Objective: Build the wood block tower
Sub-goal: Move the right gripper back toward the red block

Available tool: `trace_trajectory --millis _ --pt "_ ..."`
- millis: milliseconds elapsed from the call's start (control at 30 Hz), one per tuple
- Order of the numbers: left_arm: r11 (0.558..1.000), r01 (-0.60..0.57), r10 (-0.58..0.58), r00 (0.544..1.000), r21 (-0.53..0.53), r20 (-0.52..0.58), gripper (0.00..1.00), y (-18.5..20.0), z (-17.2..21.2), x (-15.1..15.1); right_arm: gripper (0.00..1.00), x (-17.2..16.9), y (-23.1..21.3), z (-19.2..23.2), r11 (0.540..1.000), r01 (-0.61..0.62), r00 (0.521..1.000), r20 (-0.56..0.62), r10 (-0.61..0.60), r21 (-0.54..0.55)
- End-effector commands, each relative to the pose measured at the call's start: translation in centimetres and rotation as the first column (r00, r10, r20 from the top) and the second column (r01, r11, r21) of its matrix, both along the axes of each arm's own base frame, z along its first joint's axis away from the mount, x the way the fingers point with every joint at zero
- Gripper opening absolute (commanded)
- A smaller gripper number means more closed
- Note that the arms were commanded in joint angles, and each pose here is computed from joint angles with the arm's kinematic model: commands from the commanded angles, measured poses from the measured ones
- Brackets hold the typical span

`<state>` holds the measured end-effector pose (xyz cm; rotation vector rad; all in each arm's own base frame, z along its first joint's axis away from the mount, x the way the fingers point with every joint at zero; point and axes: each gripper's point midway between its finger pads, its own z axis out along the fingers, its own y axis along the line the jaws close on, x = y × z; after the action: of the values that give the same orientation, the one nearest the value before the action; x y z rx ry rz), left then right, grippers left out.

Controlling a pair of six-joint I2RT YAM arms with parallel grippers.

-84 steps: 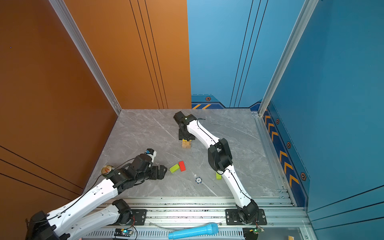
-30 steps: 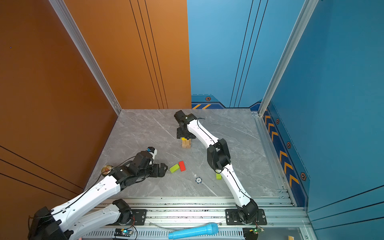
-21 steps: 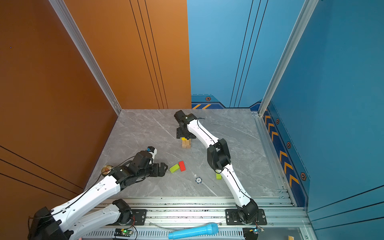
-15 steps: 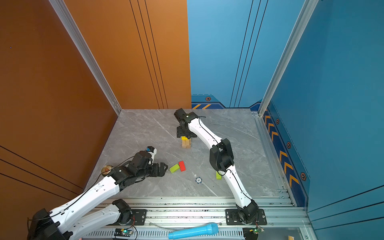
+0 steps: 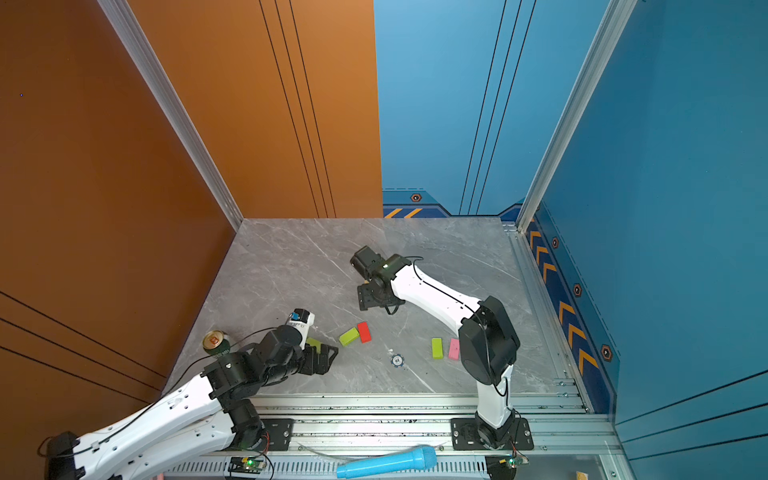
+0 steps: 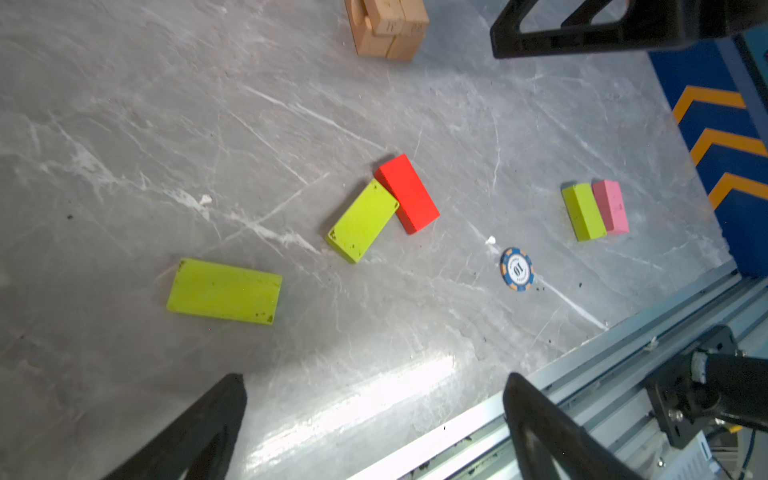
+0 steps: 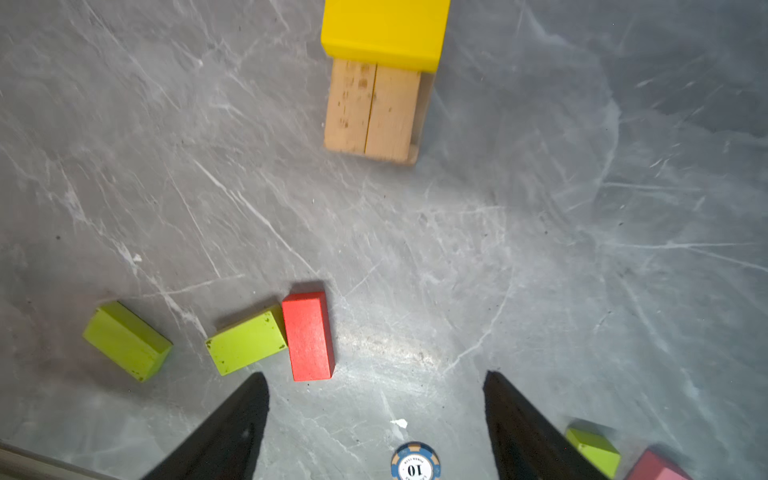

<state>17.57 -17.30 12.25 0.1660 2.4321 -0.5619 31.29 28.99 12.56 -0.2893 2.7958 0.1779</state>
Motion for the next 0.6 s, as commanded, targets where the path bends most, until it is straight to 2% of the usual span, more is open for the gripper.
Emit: trace_trajectory --millis 0,300,567 --pt "0.997 -0.056 0.056 0.998 0.057 0.009 0.98 1.1 -1.3 -1.0 0.82 -1.0 0.4 -0.2 0.999 0.014 0.999 0.051 -0.017 0.050" --pt "0.996 -0.007 0.003 0.999 0.085 0.054 0.99 -0.1 -2.4 -3.7 0.82 -4.7 1.5 -4.2 0.998 -0.030 0.999 0.032 0.028 0.049" --pt "0.996 -0.002 -0.005 0.997 0.094 0.081 0.99 -0.5 -2.5 -4.5 0.81 -4.7 3.0 -5.9 0.998 -0.062 0.998 0.016 0.061 0.025"
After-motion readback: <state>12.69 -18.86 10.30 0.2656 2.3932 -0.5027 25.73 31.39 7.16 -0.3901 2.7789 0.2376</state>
